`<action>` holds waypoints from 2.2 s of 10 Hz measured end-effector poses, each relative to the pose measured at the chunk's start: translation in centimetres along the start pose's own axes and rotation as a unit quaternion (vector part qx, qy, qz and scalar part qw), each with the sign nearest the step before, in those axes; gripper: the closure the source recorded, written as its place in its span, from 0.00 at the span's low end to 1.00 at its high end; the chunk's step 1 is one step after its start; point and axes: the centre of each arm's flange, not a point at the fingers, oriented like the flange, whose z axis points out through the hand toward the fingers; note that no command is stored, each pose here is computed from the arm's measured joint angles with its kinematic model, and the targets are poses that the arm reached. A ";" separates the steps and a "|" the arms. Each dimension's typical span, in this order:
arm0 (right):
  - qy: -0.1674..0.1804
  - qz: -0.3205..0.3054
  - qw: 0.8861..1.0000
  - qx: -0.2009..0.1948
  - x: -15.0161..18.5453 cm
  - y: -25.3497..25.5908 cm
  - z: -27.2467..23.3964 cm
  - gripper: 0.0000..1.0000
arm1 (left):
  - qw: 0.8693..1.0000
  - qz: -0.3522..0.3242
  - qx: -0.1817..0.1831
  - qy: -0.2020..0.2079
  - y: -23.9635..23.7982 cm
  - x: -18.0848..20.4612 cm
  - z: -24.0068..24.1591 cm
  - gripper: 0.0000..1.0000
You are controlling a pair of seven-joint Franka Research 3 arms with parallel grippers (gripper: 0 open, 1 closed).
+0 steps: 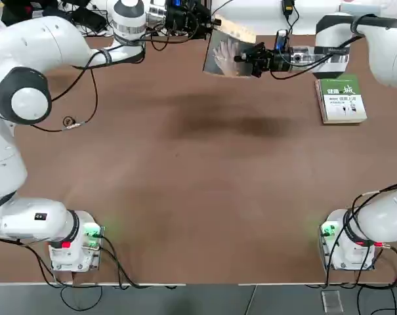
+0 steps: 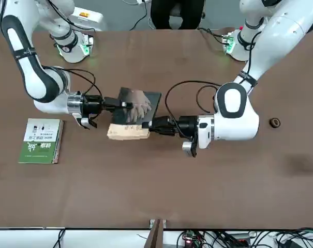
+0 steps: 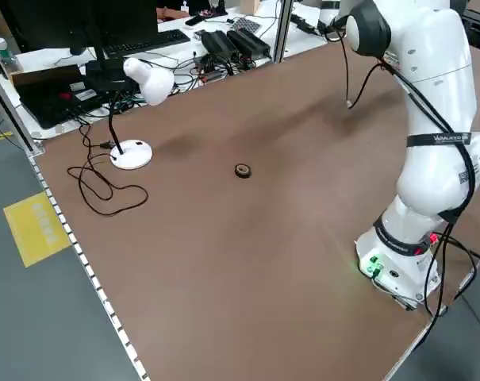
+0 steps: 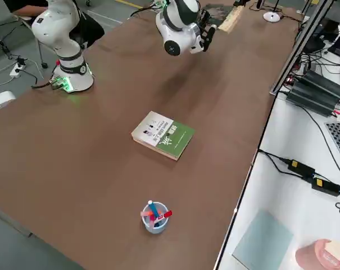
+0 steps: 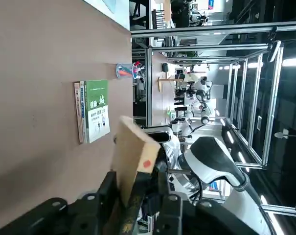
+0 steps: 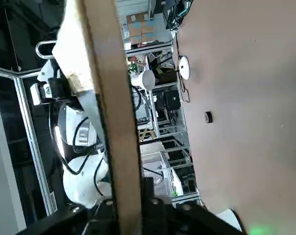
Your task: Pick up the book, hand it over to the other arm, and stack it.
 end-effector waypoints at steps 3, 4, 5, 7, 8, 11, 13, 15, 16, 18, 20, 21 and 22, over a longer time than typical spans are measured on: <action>0.001 0.009 1.000 0.000 0.1 0.0 -0.1 0.84 | 1.000 0.000 0.001 0.001 0.0 0.0 0.0 0.67; 0.001 0.013 1.000 0.001 0.1 0.0 -0.1 0.84 | 1.000 0.000 0.001 0.002 0.0 0.0 0.0 0.67; 0.001 0.015 1.000 0.001 0.1 0.0 -0.2 0.84 | 1.000 0.000 0.001 0.002 0.0 0.1 0.0 0.67; 0.000 0.022 1.000 0.003 0.1 -0.1 -0.3 0.84 | 1.000 0.000 0.001 0.002 0.0 0.1 -0.1 0.67; -0.002 0.023 1.000 0.006 0.2 -0.1 -0.4 0.84 | 1.000 0.000 0.001 0.002 0.0 0.1 -0.1 0.67; -0.001 0.025 1.000 0.008 0.3 -0.2 -0.8 0.84 | 1.000 0.000 0.001 0.002 0.0 0.1 -0.1 0.67; -0.001 0.032 0.999 0.017 0.7 -0.3 -1.8 0.84 | 1.000 0.000 0.000 0.002 0.0 0.1 -0.1 0.67; 0.004 0.043 0.999 0.027 1.3 -0.2 -3.7 0.84 | 1.000 0.001 -0.001 0.003 0.2 0.1 -0.1 0.64; 0.010 0.050 0.998 0.029 1.6 0.0 -4.5 0.84 | 1.000 0.002 -0.001 0.003 0.3 0.2 -0.1 0.64; 0.012 0.057 0.998 0.033 1.9 0.3 -5.4 0.84 | 1.000 0.004 -0.002 0.005 0.5 0.3 -0.3 0.58; 0.014 0.058 0.997 0.040 2.2 0.3 -6.6 0.84 | 1.000 0.005 -0.002 0.007 0.6 0.4 -0.5 0.44; 0.017 0.057 0.997 0.040 2.5 0.4 -7.6 0.84 | 1.000 0.005 -0.003 0.009 0.6 0.5 -0.7 0.44; 0.016 0.053 0.998 0.032 2.8 0.4 -8.8 0.84 | 1.000 0.005 -0.002 0.010 0.6 0.6 -0.8 0.41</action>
